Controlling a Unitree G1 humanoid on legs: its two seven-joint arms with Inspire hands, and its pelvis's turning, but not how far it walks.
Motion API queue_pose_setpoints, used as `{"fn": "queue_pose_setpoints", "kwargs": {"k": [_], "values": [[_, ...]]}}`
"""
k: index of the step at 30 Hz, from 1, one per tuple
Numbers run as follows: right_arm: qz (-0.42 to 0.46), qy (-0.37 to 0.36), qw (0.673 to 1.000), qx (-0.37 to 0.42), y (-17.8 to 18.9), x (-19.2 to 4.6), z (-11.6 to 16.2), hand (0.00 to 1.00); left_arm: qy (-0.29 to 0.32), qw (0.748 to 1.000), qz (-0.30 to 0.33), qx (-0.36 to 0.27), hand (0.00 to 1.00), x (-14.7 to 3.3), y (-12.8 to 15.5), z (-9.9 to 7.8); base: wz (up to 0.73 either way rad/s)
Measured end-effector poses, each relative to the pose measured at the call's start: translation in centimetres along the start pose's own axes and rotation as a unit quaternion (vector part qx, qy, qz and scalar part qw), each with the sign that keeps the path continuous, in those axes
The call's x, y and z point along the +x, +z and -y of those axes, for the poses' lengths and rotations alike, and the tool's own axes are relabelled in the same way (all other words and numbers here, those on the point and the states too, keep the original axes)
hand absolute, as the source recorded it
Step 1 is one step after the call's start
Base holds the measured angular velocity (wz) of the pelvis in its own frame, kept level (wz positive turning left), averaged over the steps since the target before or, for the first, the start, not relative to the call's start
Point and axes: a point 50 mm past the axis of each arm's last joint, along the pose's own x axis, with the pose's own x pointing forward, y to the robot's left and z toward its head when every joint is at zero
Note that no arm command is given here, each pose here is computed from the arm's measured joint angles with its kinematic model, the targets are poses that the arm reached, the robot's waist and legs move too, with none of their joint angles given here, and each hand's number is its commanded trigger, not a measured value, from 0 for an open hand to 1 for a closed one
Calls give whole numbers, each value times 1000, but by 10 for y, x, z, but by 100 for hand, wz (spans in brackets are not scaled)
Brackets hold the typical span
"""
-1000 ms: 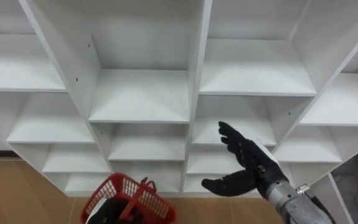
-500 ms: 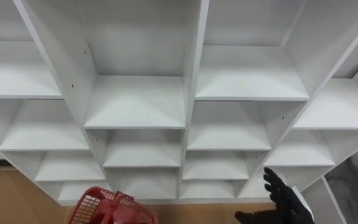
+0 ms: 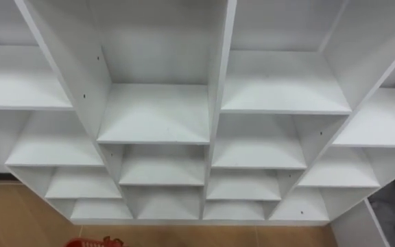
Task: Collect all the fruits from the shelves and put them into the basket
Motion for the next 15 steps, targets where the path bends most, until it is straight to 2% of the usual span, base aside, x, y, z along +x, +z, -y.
{"fn": "queue_pose_setpoints", "kwargs": {"k": [5, 15], "values": [[-46, 9, 999, -3, -8, 1, -3, 0, -1, 1000, -24, -1, 100, 1, -4, 1, 3], [-53, 14, 998, -32, 3, 6, -5, 0, -4, 999, -49, 1, 100, 1, -8, 4, 0]]}}
